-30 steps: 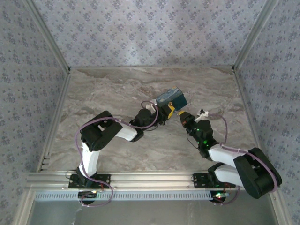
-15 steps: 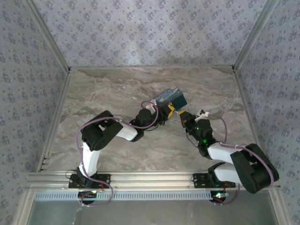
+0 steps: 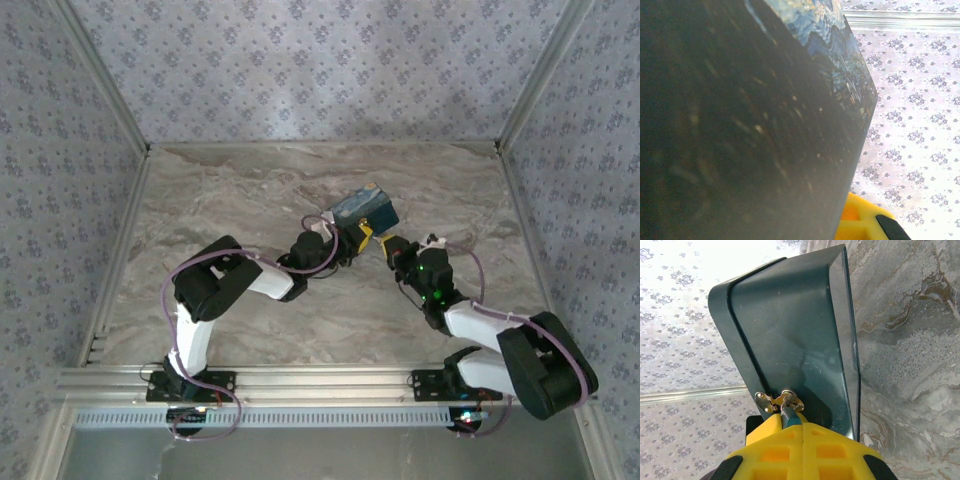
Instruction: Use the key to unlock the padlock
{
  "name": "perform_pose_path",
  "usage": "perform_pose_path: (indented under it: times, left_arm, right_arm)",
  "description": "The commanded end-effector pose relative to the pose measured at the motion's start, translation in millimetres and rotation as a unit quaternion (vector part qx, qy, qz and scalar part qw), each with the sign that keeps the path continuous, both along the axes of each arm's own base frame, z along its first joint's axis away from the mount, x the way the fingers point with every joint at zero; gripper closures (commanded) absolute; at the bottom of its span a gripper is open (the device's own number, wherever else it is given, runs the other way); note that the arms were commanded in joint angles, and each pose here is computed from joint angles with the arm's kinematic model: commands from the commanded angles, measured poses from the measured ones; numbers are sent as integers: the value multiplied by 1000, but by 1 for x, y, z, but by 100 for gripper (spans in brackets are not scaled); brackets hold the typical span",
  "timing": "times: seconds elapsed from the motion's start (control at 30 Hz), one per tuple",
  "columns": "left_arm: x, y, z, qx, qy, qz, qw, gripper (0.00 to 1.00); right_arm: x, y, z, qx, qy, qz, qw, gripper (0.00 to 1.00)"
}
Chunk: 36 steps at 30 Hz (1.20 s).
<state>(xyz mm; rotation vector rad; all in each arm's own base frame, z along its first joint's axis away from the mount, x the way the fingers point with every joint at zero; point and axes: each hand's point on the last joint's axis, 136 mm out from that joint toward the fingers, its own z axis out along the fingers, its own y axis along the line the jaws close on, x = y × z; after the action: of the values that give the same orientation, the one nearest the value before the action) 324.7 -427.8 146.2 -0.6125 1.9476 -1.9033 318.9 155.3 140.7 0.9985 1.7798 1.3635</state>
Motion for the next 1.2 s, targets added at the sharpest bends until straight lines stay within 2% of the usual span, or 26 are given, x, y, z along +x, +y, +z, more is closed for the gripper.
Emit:
perform_pose_path:
  times: [0.0, 0.2, 0.33, 0.73, 0.93, 1.17]
  left_arm:
    - [-33, -23, 34, -31, -44, -74, 996, 100]
    - [-35, -26, 32, -22, -44, -83, 995, 100]
    - [-37, -26, 34, -24, -44, -84, 995, 100]
    - [-38, -28, 40, -33, -47, -89, 994, 100]
    - [-40, -28, 39, -31, -47, -92, 994, 100]
    - [-48, -35, 37, -17, -48, -112, 992, 100]
  right_arm:
    - [2, 7, 7, -17, 8, 18, 1000, 100]
    - [2, 8, 0, 11, 25, 20, 999, 100]
    - [4, 11, 10, -59, 9, 37, 997, 100]
    - [10, 24, 25, -132, -92, 68, 985, 100]
    - [12, 19, 19, -86, -75, 51, 992, 100]
    - [22, 39, 33, -89, -77, 85, 989, 100]
